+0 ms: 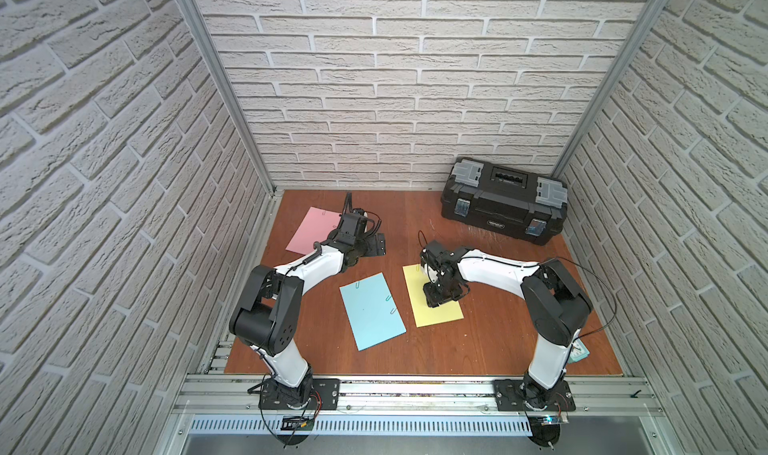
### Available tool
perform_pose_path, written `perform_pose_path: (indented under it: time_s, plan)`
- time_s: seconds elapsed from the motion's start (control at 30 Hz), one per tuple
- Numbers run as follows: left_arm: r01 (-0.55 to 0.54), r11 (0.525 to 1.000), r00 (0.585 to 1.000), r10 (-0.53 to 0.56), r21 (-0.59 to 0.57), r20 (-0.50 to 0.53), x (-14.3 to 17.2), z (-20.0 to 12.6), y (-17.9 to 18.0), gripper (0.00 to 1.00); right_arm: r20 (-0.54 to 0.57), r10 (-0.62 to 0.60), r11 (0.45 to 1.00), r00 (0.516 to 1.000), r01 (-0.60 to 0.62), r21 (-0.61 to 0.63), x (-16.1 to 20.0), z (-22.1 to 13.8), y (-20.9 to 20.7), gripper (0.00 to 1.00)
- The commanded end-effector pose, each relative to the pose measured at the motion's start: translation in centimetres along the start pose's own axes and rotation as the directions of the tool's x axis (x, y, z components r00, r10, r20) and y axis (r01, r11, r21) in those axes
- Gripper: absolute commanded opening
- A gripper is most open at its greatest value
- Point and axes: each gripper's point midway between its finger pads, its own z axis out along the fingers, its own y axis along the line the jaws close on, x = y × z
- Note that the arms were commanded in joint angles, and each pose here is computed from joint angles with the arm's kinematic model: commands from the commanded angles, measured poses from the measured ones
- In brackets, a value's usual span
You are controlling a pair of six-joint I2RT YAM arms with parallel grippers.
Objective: Unclip the paperclips from the documents
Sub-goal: Move the document to the center of the board, then adjust the document at the center of the board.
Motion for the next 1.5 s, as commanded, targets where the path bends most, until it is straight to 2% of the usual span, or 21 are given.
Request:
perform_pose_path:
  time_s: [0.0, 0.17, 0.3, 0.47, 0.83, 1.07, 1.3, 1.47]
  plan:
    - [0.005, 0.999, 0.998, -0.002, 0.047, -0.062, 0.7, 0.3, -1.8, 0.98, 0.077, 0.043, 0.998, 0.996, -0.039, -0.050, -0.9, -3.9, 0.9, 0.56]
    - [-0.016, 0.993, 0.986, 0.035, 0.113, -0.165, 2.3, 0.0, -4.2, 0.98, 0.146, 0.141, 0.989, 0.979, -0.133, -0.068, -1.5, -6.2, -1.9, 0.61]
    - [-0.017, 0.984, 0.964, 0.064, 0.179, -0.259, 4.3, -0.7, -5.9, 0.98, 0.118, 0.232, 0.970, 0.966, -0.219, -0.108, 0.3, -4.6, -4.2, 0.63]
    - [-0.007, 0.971, 0.928, 0.096, 0.241, -0.360, 6.7, -1.5, -7.8, 0.97, 0.080, 0.288, 0.948, 0.954, -0.273, -0.165, 2.3, -2.7, -4.5, 0.66]
    - [0.008, 0.964, 0.868, 0.125, 0.266, -0.480, 9.7, -1.3, -10.5, 0.98, 0.000, 0.308, 0.923, 0.951, -0.299, -0.241, 5.0, -1.1, -3.2, 0.68]
    - [-0.005, 0.972, 0.821, 0.138, 0.235, -0.554, 11.4, -0.8, -11.0, 0.95, -0.020, 0.285, 0.910, 0.958, -0.277, -0.308, 4.6, -0.9, -1.5, 0.67]
    - [0.013, 0.978, 0.811, 0.112, 0.209, -0.574, 12.0, 0.4, -10.8, 0.92, -0.041, 0.241, 0.908, 0.970, -0.240, -0.343, 3.9, -0.6, -0.1, 0.66]
    - [0.013, 0.980, 0.814, 0.105, 0.199, -0.571, 11.8, 1.1, -10.8, 0.89, 0.041, 0.250, 0.926, 0.967, -0.226, -0.302, 2.6, -1.9, -1.4, 0.66]
